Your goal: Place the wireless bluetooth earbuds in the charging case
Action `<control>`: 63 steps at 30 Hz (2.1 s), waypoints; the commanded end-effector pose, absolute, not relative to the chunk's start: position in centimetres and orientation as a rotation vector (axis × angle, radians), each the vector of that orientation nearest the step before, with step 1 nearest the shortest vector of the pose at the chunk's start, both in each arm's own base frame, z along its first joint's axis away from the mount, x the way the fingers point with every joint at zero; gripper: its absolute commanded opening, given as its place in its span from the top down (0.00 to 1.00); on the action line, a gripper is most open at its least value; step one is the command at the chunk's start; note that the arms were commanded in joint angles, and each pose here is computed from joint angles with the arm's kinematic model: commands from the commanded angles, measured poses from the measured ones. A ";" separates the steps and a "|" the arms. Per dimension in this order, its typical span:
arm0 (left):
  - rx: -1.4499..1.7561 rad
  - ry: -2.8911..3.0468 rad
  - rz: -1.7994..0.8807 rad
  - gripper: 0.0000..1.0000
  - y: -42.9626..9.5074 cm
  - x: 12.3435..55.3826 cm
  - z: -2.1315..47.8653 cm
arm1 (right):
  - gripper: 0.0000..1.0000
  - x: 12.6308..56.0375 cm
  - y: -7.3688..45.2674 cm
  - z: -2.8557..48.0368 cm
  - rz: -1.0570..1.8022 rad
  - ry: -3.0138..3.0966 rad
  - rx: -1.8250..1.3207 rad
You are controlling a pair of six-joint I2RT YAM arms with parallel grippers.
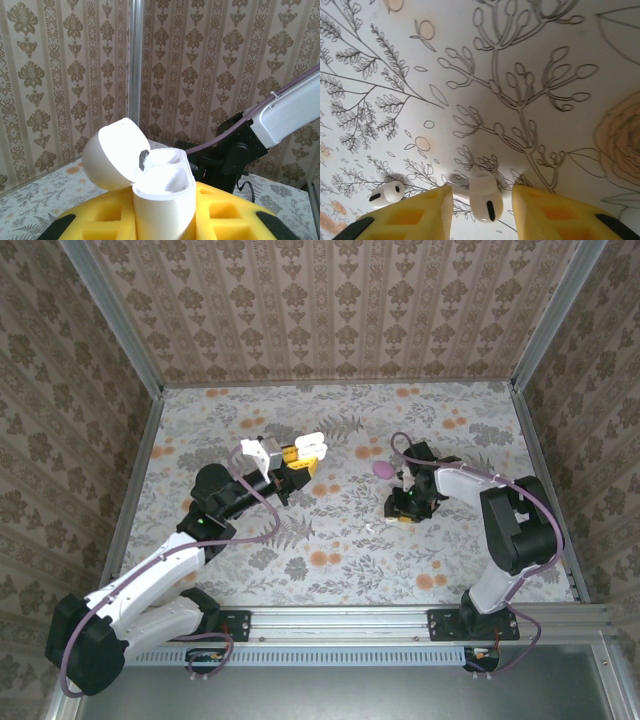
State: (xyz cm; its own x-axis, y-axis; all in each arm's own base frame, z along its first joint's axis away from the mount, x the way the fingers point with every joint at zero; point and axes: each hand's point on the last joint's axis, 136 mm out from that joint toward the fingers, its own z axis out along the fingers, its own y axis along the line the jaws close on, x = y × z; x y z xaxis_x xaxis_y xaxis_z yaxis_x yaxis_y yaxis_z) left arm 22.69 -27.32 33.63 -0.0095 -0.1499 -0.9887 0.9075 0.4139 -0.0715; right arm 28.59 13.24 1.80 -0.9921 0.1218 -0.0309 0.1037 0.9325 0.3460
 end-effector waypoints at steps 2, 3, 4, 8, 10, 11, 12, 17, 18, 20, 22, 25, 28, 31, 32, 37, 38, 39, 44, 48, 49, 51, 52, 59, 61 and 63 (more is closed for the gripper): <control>0.771 1.265 -0.969 0.76 -27.2 22.3 34.5 | 0.60 28.4 11.9 2.3 0.446 3.039 0.262; 0.772 1.268 -0.969 0.76 -27.2 22.3 34.4 | 0.61 28.4 12.0 2.3 0.441 3.041 0.256; 0.772 1.265 -0.969 0.76 -27.2 22.3 34.5 | 0.61 28.6 12.1 2.3 0.436 3.045 0.255; 0.773 1.266 -0.968 0.76 -27.1 22.3 34.4 | 0.63 28.6 12.3 2.0 0.404 3.072 0.258; 0.770 1.267 -0.966 0.76 -27.1 22.3 34.5 | 0.64 28.6 12.4 1.8 0.363 3.076 0.223; 0.770 1.266 -0.966 0.76 -27.1 22.3 34.5 | 0.66 28.7 12.5 1.8 0.345 3.077 0.191; 0.770 1.265 -0.966 0.76 -27.1 22.2 34.5 | 0.68 28.6 12.7 1.8 0.338 3.083 0.153; 0.769 1.261 -0.968 0.76 -27.1 22.2 34.7 | 0.70 27.9 12.3 1.3 0.194 3.166 -0.025; 0.768 1.262 -0.967 0.76 -27.1 22.3 34.7 | 0.70 27.8 12.3 1.2 0.179 3.179 -0.052; 0.767 1.263 -0.966 0.76 -27.0 22.3 34.7 | 0.73 27.5 12.5 1.3 0.156 3.183 -0.124; 0.765 1.265 -0.966 0.76 -27.0 22.3 34.7 | 0.74 27.2 12.9 1.7 0.149 3.171 -0.235; 0.764 1.265 -0.967 0.76 -27.0 22.3 34.7 | 0.74 26.7 12.9 2.3 0.072 3.156 -0.462; 0.763 1.266 -0.967 0.76 -27.0 22.3 34.7 | 0.73 26.3 12.6 2.6 0.023 3.153 -0.645; 0.764 1.264 -0.962 0.76 -27.0 22.3 34.7 | 0.73 26.4 12.7 2.6 0.004 3.118 -0.796; 0.765 1.263 -0.960 0.76 -27.0 22.3 34.8 | 0.72 26.5 12.7 2.7 -0.011 3.095 -0.856; 0.766 1.261 -0.958 0.75 -26.9 22.3 34.8 | 0.72 26.7 13.3 2.6 -0.026 2.945 -1.171; 0.767 1.263 -0.957 0.75 -26.9 22.2 34.8 | 0.71 27.0 13.3 2.7 -0.038 2.935 -1.175; 0.767 1.261 -0.955 0.76 -26.9 22.2 34.8 | 0.70 27.4 13.2 3.0 -0.058 2.935 -1.143; 0.762 1.264 -0.937 0.75 -26.6 22.2 34.7 | 0.59 27.5 13.5 4.0 -0.044 2.944 -1.005; 0.764 1.260 -0.926 0.75 -26.3 22.0 34.9 | 0.55 27.4 13.1 5.5 -0.020 3.004 -0.671; 0.766 1.261 -0.921 0.75 -26.3 22.0 34.8 | 0.52 27.5 13.0 6.0 -0.005 3.020 -0.516; 0.768 1.261 -0.915 0.75 -26.3 22.0 34.8 | 0.48 27.8 12.0 6.6 0.000 3.047 -0.063; 0.767 1.262 -0.913 0.75 -26.3 22.1 34.8 | 0.48 27.5 11.9 6.5 0.038 3.061 0.111; 0.779 1.256 -0.910 0.76 -26.4 22.1 34.6 | 0.46 26.6 13.1 4.6 0.281 2.837 0.866; 0.778 1.260 -0.908 0.76 -26.3 22.1 34.4 | 0.46 26.3 12.7 4.1 0.251 2.829 0.946; 0.781 1.261 -0.910 0.76 -26.3 22.1 34.3 | 0.46 26.1 12.8 3.9 0.206 2.865 0.921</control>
State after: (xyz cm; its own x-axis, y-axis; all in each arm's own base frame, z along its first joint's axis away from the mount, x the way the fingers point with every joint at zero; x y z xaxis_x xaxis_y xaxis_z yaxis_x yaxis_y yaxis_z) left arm 22.32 -26.48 34.35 0.0438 -0.1411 -0.9890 0.8954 0.4445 -0.0238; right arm 24.93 11.92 3.59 -0.8883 0.4525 -0.0779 0.4428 0.8891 0.1159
